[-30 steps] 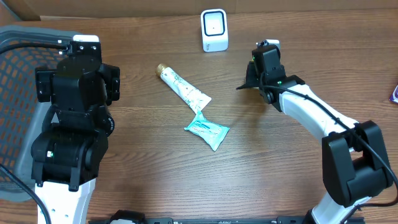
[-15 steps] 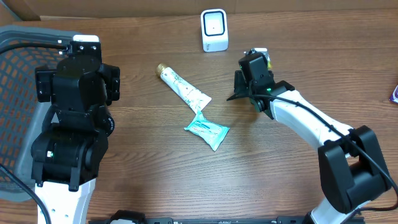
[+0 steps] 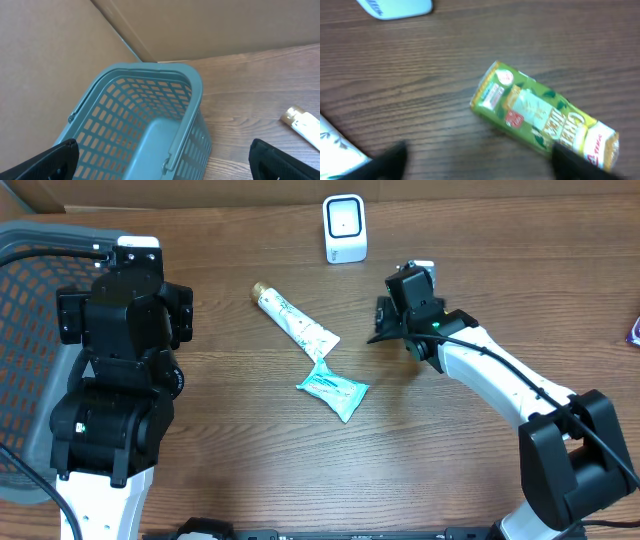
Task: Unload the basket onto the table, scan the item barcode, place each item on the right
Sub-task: 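Lower the tea carton with the right gripper onto the table and release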
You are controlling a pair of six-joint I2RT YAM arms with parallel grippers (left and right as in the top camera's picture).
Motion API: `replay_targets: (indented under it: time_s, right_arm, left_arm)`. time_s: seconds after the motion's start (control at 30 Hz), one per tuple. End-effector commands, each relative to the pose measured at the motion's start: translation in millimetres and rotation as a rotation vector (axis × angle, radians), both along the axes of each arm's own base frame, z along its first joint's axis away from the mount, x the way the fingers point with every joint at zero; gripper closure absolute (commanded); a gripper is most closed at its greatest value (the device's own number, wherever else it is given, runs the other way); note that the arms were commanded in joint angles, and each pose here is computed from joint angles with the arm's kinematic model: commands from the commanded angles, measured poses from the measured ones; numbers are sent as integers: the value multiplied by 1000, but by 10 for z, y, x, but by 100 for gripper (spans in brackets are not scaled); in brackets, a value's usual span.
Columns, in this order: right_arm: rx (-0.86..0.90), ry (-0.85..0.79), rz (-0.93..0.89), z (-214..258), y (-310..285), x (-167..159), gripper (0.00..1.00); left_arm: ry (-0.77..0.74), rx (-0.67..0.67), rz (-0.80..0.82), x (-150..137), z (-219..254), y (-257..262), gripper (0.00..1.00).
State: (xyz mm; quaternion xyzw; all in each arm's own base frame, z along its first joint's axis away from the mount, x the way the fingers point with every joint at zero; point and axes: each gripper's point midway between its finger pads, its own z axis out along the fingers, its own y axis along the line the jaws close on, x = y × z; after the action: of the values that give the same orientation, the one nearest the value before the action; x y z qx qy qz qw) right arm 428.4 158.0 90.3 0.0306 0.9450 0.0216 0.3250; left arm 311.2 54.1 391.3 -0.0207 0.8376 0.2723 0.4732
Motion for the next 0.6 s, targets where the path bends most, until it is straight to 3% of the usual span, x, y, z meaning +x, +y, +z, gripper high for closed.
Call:
replay_targets:
  time_s: [0.0, 0.1, 0.33, 0.47, 0.57]
  right_arm:
    - [15, -41, -15, 235, -44, -24, 0]
    - [39, -42, -50, 314, -97, -56, 0]
    - [190, 34, -349, 204, -387, -150, 0]
    - [189, 90, -326, 161, -534, -191, 0]
    - [312, 196, -353, 76, -604, -276, 0]
  left_arm:
    - [4, 6, -5, 14, -4, -6, 0]
    - [4, 6, -5, 14, -4, -6, 0]
    - [4, 6, -5, 14, -4, -6, 0]
    - [4, 6, -5, 14, -4, -6, 0]
    - [4, 6, -5, 14, -4, -6, 0]
